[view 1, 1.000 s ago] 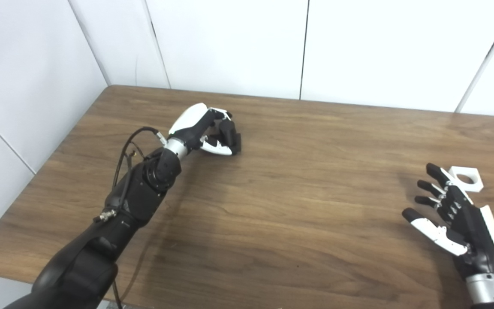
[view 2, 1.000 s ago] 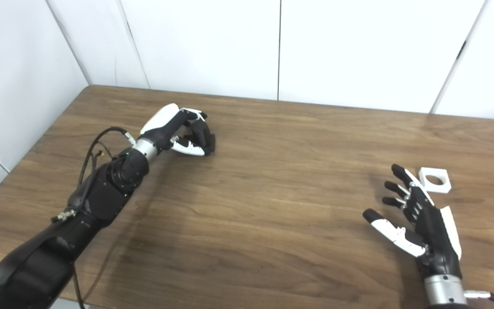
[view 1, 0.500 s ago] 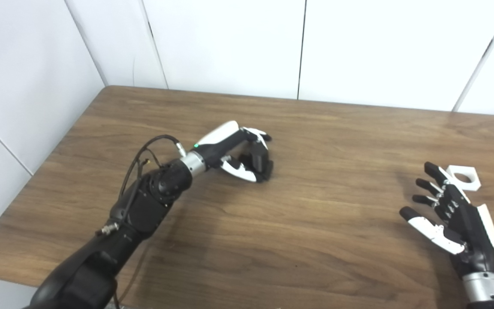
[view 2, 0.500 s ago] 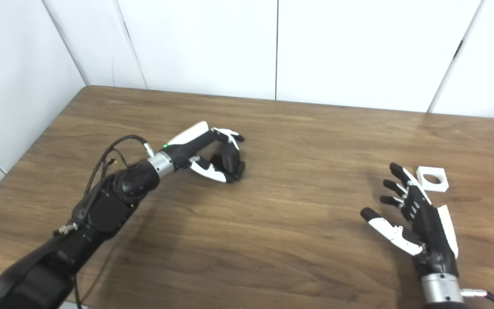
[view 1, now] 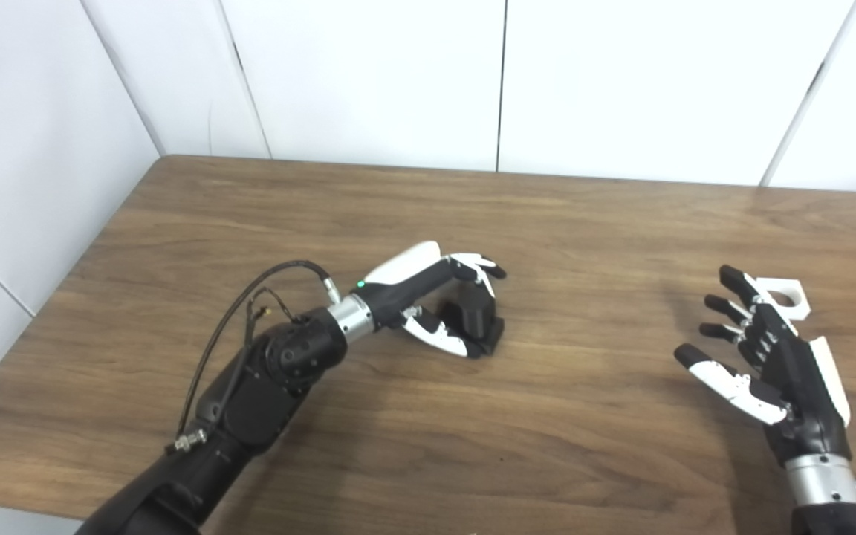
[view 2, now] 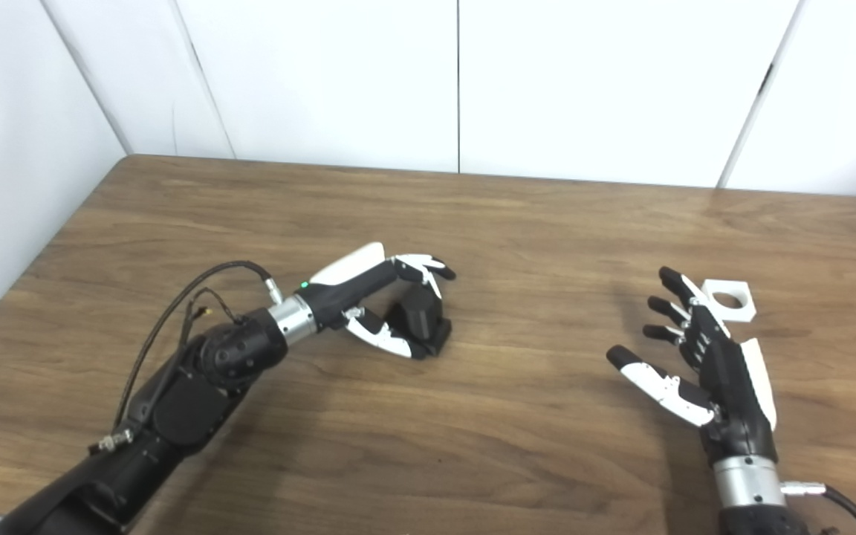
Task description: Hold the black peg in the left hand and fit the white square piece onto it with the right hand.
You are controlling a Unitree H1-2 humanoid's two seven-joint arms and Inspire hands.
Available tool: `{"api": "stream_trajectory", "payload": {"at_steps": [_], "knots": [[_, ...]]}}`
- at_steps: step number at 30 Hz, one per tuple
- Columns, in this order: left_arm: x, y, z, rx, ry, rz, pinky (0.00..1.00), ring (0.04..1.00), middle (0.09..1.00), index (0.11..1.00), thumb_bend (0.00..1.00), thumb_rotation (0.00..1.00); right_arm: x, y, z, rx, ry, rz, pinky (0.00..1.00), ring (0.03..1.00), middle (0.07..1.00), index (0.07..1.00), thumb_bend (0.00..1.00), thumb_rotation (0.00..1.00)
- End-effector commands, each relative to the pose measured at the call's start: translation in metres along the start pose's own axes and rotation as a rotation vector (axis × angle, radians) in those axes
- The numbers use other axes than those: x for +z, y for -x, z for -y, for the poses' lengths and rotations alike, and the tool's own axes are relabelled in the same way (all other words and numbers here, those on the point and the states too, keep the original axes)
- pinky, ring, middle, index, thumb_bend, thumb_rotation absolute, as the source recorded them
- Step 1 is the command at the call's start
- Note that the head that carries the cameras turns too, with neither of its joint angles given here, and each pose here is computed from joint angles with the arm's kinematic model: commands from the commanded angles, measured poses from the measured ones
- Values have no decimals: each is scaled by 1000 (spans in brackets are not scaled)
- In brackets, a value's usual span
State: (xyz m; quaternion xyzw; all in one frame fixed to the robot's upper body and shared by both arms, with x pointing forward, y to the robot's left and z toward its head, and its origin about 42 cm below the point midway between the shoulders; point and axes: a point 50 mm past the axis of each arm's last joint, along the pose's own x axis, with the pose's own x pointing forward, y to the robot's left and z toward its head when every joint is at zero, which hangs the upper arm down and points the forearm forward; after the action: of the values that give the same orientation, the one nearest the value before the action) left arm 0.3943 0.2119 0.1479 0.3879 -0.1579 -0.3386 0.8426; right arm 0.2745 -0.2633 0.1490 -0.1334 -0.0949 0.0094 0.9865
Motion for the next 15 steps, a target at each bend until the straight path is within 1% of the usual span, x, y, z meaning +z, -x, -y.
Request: {"api": "stream_trajectory", "payload": {"at_steps": [1, 5, 11, 15], "knots": [[9, -2, 12, -42, -4, 51, 801, 915, 859, 491, 520, 79, 19, -9, 1, -22, -1, 80, 709, 845, 920, 894, 668, 362], [16, -2, 33, -69, 19, 93, 801, 910, 859, 491, 520, 79, 21, -10, 0, -25, 5, 84, 709, 845, 920, 894, 669, 359], [30, -6, 54, -107, 37, 144, 805, 916, 870, 492, 520, 80, 22, -10, 1, -26, -7, 82, 726, 856, 925, 895, 663, 345], [38, -9, 66, -135, 40, 165, 812, 921, 873, 492, 520, 80, 23, -10, 1, -23, -21, 75, 735, 861, 930, 897, 660, 345]]}}
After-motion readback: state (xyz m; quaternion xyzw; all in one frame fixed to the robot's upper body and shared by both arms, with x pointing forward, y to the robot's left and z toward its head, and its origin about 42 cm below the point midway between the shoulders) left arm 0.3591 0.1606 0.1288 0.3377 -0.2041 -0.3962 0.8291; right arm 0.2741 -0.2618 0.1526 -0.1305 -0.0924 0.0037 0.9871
